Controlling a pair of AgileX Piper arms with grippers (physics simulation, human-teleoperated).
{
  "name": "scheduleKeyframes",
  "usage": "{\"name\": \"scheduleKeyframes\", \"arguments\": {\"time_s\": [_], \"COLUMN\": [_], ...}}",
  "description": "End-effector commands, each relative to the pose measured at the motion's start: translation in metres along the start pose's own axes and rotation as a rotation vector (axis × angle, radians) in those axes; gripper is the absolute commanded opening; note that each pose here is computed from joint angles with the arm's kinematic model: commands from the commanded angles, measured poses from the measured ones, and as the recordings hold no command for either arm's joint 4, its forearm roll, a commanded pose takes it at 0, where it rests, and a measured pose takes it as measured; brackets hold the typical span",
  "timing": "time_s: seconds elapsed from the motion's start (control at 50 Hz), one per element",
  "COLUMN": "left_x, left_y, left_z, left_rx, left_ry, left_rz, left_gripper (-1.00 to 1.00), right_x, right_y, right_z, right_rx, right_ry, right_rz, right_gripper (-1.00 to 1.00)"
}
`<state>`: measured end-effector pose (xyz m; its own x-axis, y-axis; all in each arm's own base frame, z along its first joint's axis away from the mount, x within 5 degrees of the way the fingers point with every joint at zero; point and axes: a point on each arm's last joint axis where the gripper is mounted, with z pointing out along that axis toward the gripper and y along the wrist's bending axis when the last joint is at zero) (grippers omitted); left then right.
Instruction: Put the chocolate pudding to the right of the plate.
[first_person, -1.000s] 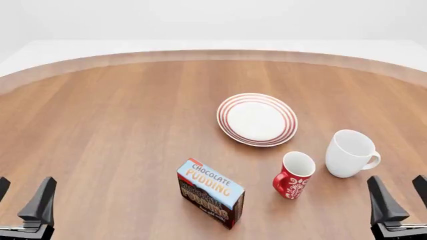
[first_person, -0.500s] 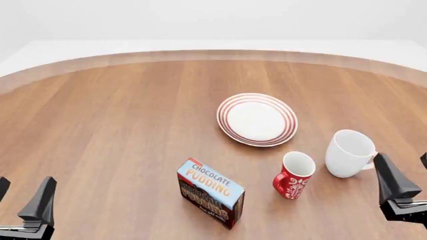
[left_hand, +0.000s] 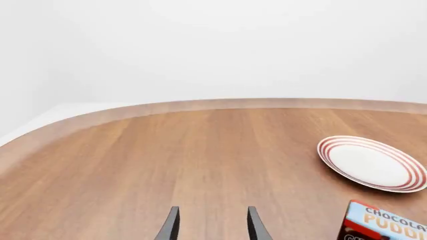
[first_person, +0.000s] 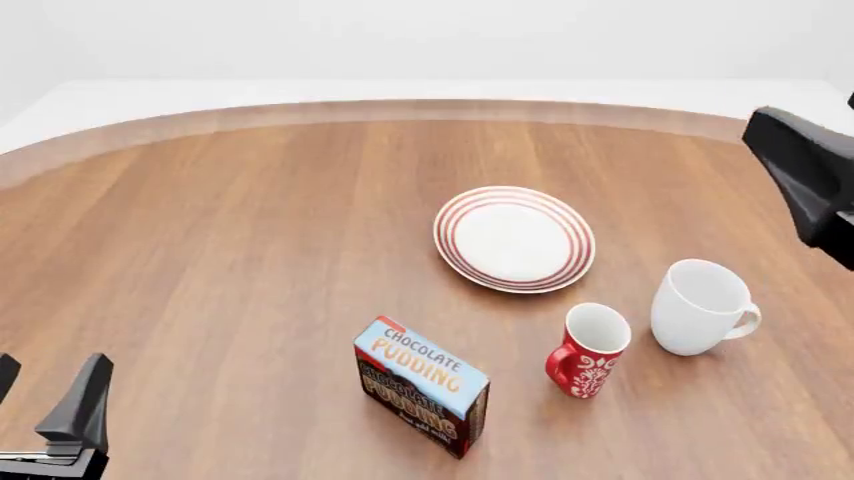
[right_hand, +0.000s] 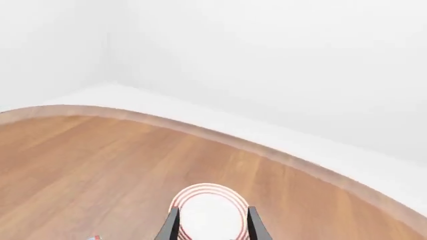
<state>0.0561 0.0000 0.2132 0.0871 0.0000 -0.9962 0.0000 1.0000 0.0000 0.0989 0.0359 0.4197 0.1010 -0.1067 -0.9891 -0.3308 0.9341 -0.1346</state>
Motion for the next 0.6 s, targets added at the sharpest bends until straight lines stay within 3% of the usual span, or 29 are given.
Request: {"name": "scheduleKeyframes", "arguments": {"time_s": [0.02, 0.14, 0.16, 0.24, 0.3, 0.38, 0.46, 0.6], "left_x": [0.000, 0.000, 0.000, 0.000, 0.000, 0.000, 0.000, 0.000], "left_y": [0.000, 0.000, 0.000, 0.000, 0.000, 0.000, 0.000, 0.000], "left_z": [0.000, 0.000, 0.000, 0.000, 0.000, 0.000, 0.000, 0.000], "left_rx": [0.000, 0.000, 0.000, 0.000, 0.000, 0.000, 0.000, 0.000], "left_ry": [0.000, 0.000, 0.000, 0.000, 0.000, 0.000, 0.000, 0.000], "left_rz": [0.000, 0.000, 0.000, 0.000, 0.000, 0.000, 0.000, 0.000], "left_gripper": [1.00, 1.00, 1.00, 1.00, 1.00, 1.00, 1.00, 1.00], "right_x": [-0.045, -0.056, -0.059, -0.061, -0.058, -0.045, -0.036, -0.026], "right_y": [0.022, 0.025, 0.029, 0.035, 0.048, 0.060, 0.070, 0.069], "right_z": [0.031, 0.035, 0.036, 0.038, 0.049, 0.076, 0.090, 0.093], "right_rx": [-0.209, -0.234, -0.262, -0.300, -0.357, -0.366, -0.383, -0.373], "right_ry": [0.008, 0.003, -0.004, -0.013, 0.024, 0.081, 0.130, 0.173], "right_rz": [-0.005, -0.025, 0.005, 0.014, 0.045, 0.000, 0.015, 0.022], "right_gripper": [1.00, 1.00, 1.00, 1.00, 1.00, 1.00, 1.00, 1.00]}}
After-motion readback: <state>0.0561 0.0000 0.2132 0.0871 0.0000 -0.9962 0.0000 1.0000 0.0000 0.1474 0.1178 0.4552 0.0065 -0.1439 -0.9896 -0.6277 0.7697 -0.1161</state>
